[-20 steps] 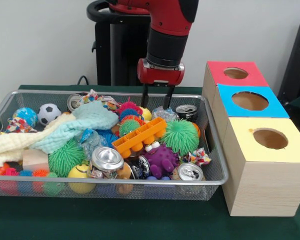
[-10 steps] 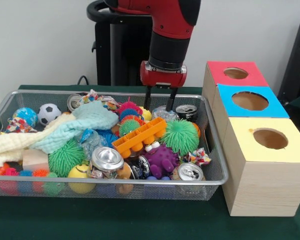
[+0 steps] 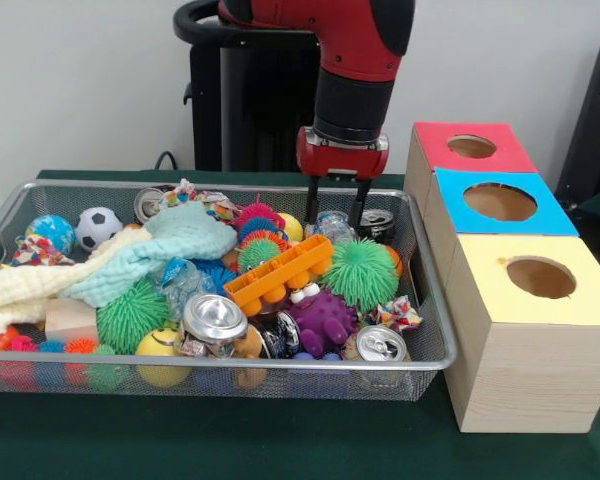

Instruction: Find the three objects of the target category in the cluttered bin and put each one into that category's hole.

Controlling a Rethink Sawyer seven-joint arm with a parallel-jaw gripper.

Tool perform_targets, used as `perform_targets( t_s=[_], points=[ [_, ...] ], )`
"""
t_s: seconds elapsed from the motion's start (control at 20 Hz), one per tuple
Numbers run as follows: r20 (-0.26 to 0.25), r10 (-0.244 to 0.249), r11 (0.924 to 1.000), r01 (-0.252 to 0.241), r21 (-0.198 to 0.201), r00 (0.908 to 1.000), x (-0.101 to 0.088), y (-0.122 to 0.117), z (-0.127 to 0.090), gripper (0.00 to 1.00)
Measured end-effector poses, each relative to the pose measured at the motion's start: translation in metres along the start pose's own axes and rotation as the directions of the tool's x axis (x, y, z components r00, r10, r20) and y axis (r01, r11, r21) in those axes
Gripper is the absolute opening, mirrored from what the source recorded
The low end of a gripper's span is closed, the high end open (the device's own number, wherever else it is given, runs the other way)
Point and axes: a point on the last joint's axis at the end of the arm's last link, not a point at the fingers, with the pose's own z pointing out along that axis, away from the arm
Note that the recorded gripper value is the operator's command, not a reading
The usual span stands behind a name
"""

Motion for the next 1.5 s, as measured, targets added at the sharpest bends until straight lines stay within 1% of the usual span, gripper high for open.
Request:
perform_targets(
  t_s=[0.2,0.3,0.55,0.6,0.95,1.5],
  points=[
    [0.001,-0.01,0.9999,0.01,0.007,0.9999,0.007,0.013,0.003,1.0],
    [0.006,-0.01,0.9998,0.01,0.017,0.9999,0.011,0.013,0.004,1.0],
    [0.026,-0.004,0.9997,0.004,0.025,0.9997,0.012,0.012,0.005,1.0],
    [0.031,-0.003,0.9997,0.002,0.026,0.9995,0.012,0.012,0.006,0.0],
    [0.056,-0.003,0.9995,0.001,0.03,0.9984,0.015,0.013,0.006,0.0],
    [0.063,-0.003,0.9995,0.001,0.031,0.998,0.016,0.013,0.005,0.0]
  ],
)
